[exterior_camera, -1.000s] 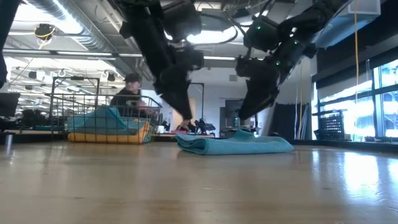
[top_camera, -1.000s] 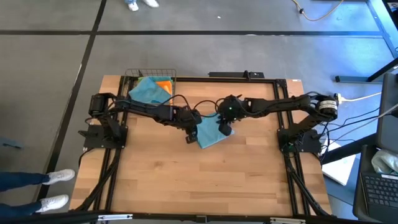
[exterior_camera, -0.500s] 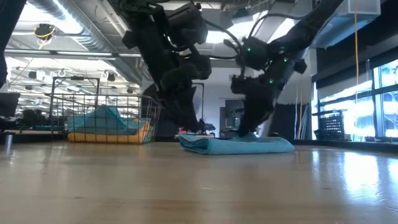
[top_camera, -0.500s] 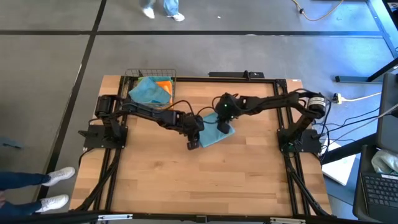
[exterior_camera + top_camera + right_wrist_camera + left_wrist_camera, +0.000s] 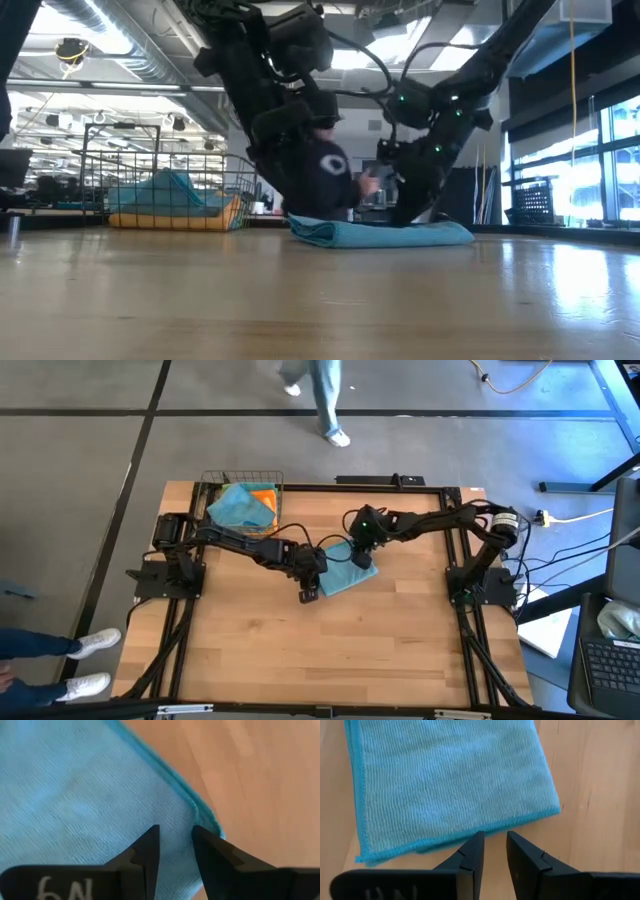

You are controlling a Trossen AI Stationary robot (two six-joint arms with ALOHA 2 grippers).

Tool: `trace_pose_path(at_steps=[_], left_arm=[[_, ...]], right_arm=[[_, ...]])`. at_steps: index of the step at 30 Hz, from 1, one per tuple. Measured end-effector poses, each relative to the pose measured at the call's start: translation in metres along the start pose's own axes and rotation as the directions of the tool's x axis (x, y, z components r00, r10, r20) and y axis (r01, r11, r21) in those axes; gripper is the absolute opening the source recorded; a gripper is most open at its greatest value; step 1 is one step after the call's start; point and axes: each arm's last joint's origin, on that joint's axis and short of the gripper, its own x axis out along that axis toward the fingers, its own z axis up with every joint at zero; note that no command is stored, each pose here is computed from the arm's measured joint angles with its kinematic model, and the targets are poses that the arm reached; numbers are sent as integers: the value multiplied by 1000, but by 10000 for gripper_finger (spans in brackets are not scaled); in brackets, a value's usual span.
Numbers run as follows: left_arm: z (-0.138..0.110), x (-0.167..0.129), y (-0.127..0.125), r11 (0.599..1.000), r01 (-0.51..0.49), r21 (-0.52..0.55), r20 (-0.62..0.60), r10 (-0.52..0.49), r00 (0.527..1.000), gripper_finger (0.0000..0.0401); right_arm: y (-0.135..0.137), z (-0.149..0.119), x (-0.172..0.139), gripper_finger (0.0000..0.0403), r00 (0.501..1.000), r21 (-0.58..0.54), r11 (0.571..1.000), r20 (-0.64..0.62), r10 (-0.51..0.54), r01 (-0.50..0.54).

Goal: Fold microfiber towels
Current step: Fold the light blue microfiber cloth, then put the folded light blue microfiber cloth into the wire basket

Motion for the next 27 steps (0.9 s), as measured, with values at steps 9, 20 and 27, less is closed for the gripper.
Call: trace_pose_path(at_steps=[9,20,27], left_arm=[[-5,0,-3,1000,0,14,-39,0,999,75],[-14,-19,-1,999,-48,-6,-141,47,989,75],[3,-67,12,997,-75,-28,43,77,996,75]], right_arm=[[-4,41,-42,121,976,-65,989,182,-121,134],[-34,6,-56,195,994,552,827,25,111,-106],[-30,-28,-31,268,956,713,683,-59,287,-161]])
